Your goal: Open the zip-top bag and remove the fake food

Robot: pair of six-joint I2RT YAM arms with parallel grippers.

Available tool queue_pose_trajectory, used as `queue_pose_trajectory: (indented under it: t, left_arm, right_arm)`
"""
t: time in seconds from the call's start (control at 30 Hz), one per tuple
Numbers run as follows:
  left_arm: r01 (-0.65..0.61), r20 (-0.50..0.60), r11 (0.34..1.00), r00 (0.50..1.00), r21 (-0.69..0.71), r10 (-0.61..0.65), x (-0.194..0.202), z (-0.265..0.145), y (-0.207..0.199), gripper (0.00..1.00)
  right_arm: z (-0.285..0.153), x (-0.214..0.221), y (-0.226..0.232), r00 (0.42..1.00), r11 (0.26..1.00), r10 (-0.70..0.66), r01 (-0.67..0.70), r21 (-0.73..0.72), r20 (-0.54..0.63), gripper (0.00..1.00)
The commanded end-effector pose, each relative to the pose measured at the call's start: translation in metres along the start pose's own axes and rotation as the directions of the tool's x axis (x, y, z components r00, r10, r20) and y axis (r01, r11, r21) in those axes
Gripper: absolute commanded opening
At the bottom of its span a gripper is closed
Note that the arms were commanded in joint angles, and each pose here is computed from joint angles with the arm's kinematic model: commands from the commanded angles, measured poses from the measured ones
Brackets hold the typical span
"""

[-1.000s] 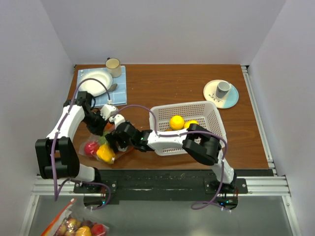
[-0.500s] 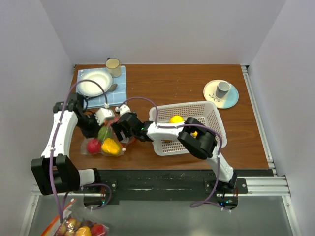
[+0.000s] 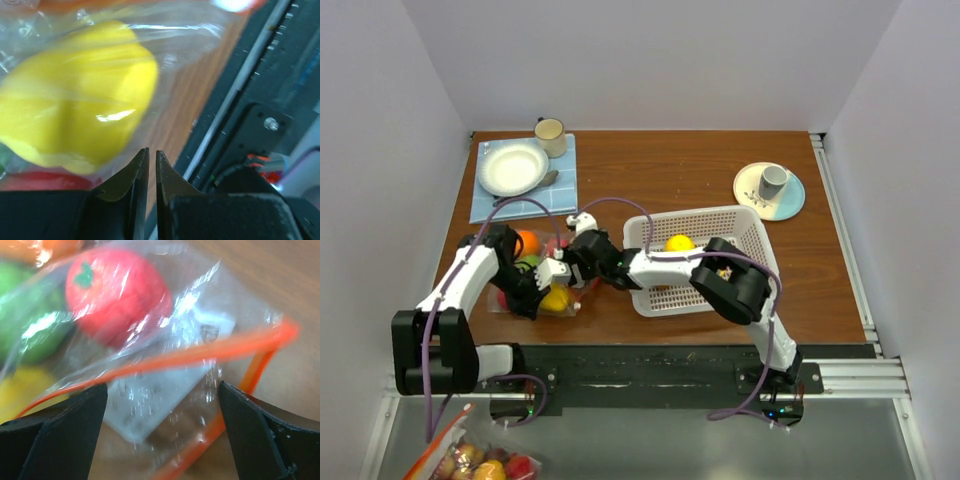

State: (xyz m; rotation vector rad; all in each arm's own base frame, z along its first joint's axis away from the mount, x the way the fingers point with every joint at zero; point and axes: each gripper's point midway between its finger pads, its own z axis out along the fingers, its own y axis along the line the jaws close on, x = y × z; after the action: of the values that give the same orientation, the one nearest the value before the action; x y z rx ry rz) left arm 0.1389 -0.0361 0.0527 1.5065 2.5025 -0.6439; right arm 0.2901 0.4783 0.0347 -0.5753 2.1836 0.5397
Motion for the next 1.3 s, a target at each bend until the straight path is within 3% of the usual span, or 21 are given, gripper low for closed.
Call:
queue_pose_trajectory:
  t: [0.0,0.3,0.57,0.8,1.0,1.13,1.27]
  left_arm:
    - [0.011,0.066,0.991,0.998,-0.133,-0.002,-0.01,0.007,0.034,0.15]
    - [0.084,0.141,0.989,0.988,-0.125,-0.066,-0.022,0.019,0.064,0.16]
    - [0.085,0.137,0.995,0.988,-0.052,-0.077,-0.022,0.04,0.06,0.16]
    - [0.03,0.101,0.999,0.994,0.023,-0.032,-0.014,0.038,0.039,0.14]
    - [0.018,0.089,0.995,0.996,0.098,-0.027,-0.008,0.041,0.021,0.14]
    - [0.01,0.143,0.987,0.989,0.162,-0.033,-0.022,0.036,0.012,0.14]
    - [0.015,0.131,0.989,0.991,0.149,-0.035,-0.023,0.034,0.02,0.13]
  right_arm:
    - [-0.038,-0.014,0.028,0.993,0.978,0.088,-0.07,-0.195,0.084,0.93]
    - [-0.056,0.026,0.054,0.999,0.96,0.009,0.005,-0.281,0.047,0.89]
    - [-0.062,0.011,0.094,0.991,0.928,-0.071,0.108,-0.356,0.115,0.99]
    - [-0.044,-0.007,0.073,0.977,0.975,-0.127,0.155,-0.16,0.172,0.99]
    - [-0.035,-0.022,0.075,0.968,0.978,-0.147,0.173,-0.117,0.205,0.99]
    - [-0.024,-0.006,0.069,0.972,0.98,-0.163,0.179,-0.084,0.171,0.99]
    - [-0.026,0.022,0.062,0.978,0.981,-0.17,0.18,-0.074,0.124,0.98]
